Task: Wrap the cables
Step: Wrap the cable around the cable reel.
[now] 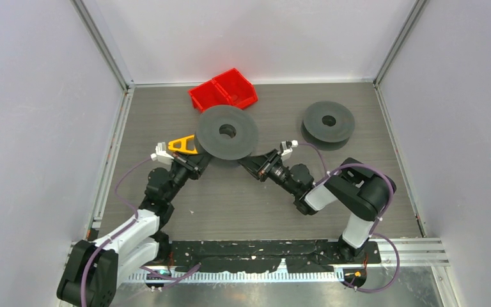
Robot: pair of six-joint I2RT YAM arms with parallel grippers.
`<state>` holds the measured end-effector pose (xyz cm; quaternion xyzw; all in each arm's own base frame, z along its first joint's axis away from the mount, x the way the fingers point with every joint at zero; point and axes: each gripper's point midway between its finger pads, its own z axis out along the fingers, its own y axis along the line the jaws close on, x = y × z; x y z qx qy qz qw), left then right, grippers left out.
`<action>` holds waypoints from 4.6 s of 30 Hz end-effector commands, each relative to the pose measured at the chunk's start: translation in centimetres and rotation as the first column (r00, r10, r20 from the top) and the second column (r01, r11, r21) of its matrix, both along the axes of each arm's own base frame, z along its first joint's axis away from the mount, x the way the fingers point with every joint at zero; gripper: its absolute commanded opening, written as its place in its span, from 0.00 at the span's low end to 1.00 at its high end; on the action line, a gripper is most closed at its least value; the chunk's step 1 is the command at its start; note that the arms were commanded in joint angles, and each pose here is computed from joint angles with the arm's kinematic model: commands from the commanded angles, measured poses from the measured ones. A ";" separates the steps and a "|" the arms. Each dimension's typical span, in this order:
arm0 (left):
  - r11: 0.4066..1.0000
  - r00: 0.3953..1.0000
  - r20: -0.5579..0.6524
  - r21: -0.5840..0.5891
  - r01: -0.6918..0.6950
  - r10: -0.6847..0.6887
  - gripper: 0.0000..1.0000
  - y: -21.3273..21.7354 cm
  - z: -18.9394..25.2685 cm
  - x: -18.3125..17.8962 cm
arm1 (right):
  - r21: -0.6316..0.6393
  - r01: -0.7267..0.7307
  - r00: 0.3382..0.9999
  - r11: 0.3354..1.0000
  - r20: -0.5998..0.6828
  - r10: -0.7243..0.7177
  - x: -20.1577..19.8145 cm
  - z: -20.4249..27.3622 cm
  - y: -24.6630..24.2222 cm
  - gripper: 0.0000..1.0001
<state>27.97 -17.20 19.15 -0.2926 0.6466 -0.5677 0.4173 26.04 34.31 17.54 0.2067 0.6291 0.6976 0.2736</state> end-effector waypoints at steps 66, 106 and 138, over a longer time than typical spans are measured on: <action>0.935 0.941 0.040 0.138 0.327 -0.335 0.00 -1.4 9.2 -4.3 | -0.423 0.765 -0.326 0.486 0.397 0.858 -7.0 4.6 -8.6 0.51; 0.772 0.794 -0.112 0.188 0.607 -0.597 0.00 -2.8 7.2 -7.5 | -0.143 0.951 -0.307 0.273 -0.524 0.795 -6.6 0.7 -10.3 0.56; 0.732 0.757 -0.097 0.203 0.650 -0.646 0.00 -2.9 7.7 -8.5 | -0.167 0.881 -0.395 0.443 -0.774 0.495 -8.9 -3.0 -9.0 0.54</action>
